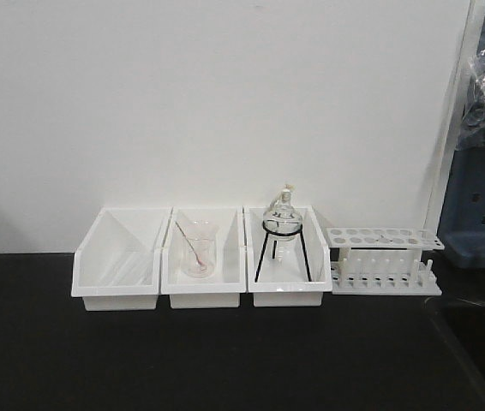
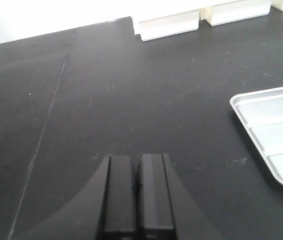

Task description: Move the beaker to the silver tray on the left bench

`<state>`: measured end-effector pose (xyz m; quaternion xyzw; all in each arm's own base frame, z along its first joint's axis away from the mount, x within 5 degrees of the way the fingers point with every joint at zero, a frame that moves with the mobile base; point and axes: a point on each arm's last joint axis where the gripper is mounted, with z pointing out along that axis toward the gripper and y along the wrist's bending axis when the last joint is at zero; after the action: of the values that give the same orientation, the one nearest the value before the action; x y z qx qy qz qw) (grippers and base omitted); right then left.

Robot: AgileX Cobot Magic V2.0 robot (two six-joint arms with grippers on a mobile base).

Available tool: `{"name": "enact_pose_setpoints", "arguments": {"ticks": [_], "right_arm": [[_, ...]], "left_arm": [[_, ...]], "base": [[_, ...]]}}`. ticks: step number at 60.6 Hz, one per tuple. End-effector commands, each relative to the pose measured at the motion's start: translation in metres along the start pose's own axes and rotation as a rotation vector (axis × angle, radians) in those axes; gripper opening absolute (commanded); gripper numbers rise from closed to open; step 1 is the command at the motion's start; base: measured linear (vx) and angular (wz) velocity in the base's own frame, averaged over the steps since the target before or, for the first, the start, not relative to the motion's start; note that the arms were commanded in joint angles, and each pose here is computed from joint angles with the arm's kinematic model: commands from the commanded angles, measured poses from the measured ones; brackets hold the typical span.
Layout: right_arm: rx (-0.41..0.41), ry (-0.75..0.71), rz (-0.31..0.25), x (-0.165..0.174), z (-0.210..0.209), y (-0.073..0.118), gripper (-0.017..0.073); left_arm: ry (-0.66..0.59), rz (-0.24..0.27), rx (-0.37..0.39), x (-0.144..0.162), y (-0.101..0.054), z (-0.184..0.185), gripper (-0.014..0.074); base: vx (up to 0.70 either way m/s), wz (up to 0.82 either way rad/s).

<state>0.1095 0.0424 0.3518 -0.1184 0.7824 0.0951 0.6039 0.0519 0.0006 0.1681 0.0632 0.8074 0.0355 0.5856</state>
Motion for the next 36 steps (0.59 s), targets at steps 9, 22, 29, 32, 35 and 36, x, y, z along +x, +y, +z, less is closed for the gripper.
{"name": "enact_pose_setpoints", "arguments": {"ticks": [9, 22, 29, 32, 35, 36], "right_arm": [[-0.13, -0.033, -0.042, 0.014, -0.003, 0.01, -0.001], [-0.076, -0.121, -0.012, 0.096, -0.004, -0.001, -0.001], [0.041, -0.16, 0.018, 0.138, -0.01, -0.012, -0.001], [0.087, -0.183, 0.04, 0.15, -0.013, -0.015, -0.001], [0.134, -0.213, 0.063, 0.161, -0.016, -0.017, -0.001], [0.144, -0.22, 0.068, 0.163, -0.016, -0.018, -0.001]], "left_arm": [[-0.071, -0.002, 0.004, -0.002, -0.001, 0.002, 0.0001], [-0.071, -0.002, 0.004, -0.002, -0.001, 0.002, 0.0001], [-0.071, -0.002, 0.004, -0.002, -0.001, 0.002, 0.0001], [-0.071, -0.002, 0.004, -0.002, -0.001, 0.002, 0.0001], [-0.071, -0.002, 0.004, -0.002, -0.001, 0.002, 0.0001], [-0.071, -0.002, 0.004, -0.002, -0.001, 0.002, 0.0001]], "base": [[0.0, 0.0], [0.0, 0.0], [0.0, 0.0], [0.0, 0.0], [0.0, 0.0], [0.0, 0.0]]}}
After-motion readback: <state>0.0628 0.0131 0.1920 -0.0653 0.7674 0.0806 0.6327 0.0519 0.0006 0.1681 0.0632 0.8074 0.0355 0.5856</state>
